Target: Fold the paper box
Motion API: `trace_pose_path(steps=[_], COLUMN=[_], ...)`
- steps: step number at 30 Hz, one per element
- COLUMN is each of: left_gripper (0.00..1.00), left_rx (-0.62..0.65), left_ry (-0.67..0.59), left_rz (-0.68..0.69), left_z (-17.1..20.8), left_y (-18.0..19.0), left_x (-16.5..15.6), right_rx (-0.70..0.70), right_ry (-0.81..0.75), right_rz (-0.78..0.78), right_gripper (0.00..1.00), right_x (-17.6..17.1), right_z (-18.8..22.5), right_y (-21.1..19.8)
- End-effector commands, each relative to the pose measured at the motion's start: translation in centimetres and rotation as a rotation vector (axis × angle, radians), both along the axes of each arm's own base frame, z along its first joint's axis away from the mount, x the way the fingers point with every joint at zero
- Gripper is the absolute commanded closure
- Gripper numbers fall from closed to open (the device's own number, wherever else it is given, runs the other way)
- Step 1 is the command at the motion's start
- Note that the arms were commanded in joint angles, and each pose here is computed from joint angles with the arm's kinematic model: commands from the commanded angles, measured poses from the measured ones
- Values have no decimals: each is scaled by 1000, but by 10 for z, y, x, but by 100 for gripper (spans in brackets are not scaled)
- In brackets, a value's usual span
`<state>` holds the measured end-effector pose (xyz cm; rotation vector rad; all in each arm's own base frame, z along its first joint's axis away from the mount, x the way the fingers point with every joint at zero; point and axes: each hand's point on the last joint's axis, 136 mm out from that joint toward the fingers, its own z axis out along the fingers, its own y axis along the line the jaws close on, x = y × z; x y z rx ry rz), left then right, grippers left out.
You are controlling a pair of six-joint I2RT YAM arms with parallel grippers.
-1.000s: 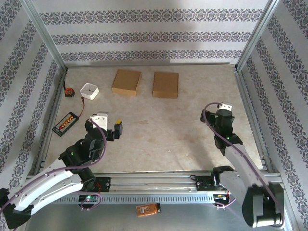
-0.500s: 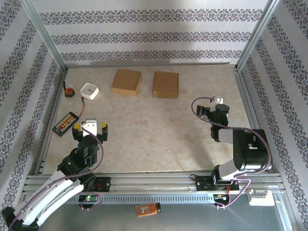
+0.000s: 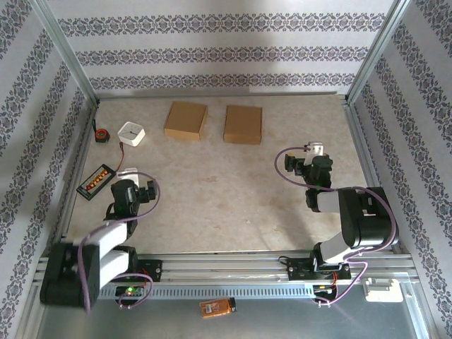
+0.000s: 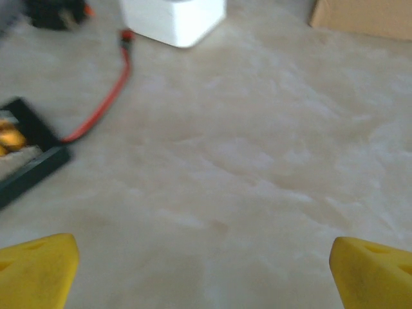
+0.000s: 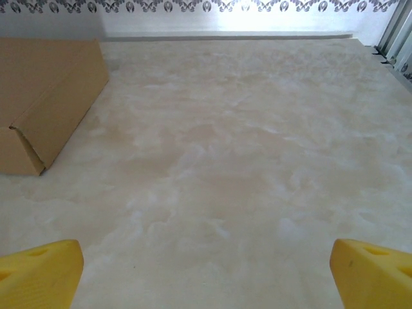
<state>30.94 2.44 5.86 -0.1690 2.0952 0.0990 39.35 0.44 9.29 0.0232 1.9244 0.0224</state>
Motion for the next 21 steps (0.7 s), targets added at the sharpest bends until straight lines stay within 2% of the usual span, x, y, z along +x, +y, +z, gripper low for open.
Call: trace_pose_path(steps=[1,3,5,6,7,8,10,11,12,13,15,17,21], left_gripper=[0,0,0,0,0,1,1,1,1,1,1,1,1], left_rx=[-57,-36,-14,-18,-37,-42,-39,-43,-36,-15,-19,-19,-30], left_ry=[-277,-201,-228,-306,-287,-174,-255,-187,-182,-235,-223,-248,-214], left_rz=[-144,-188,-231,-241,-247,-192,-149,-112,-98,-93,-142,-181,-245], left_z=[65,57,44,41,35,26,33,27,28,33,31,34,31], left_y=[-22,-25,-30,-30,-29,-19,-12,-6,-5,-5,-13,-19,-30], left_x=[58,72,79,85,82,78,89,85,86,88,81,84,89], right_rx=[-12,-12,-11,-10,-9,-9,-8,-9,-7,-7,-9,-7,-8], right_ry=[-51,-52,-52,-51,-53,-52,-52,-51,-52,-51,-52,-50,-49], right_rz=[-7,-6,-8,-6,-5,-5,-4,-5,-4,-3,-4,-2,-5], right_gripper=[2,2,2,2,2,2,2,2,2,2,2,2,2], right_x=[5,5,5,5,5,5,5,5,5,5,5,5,6], right_z=[13,14,13,13,14,14,14,14,14,13,14,13,13], right_y=[-1,-1,-2,-1,-1,-1,-1,-2,-1,-1,-2,-1,-2])
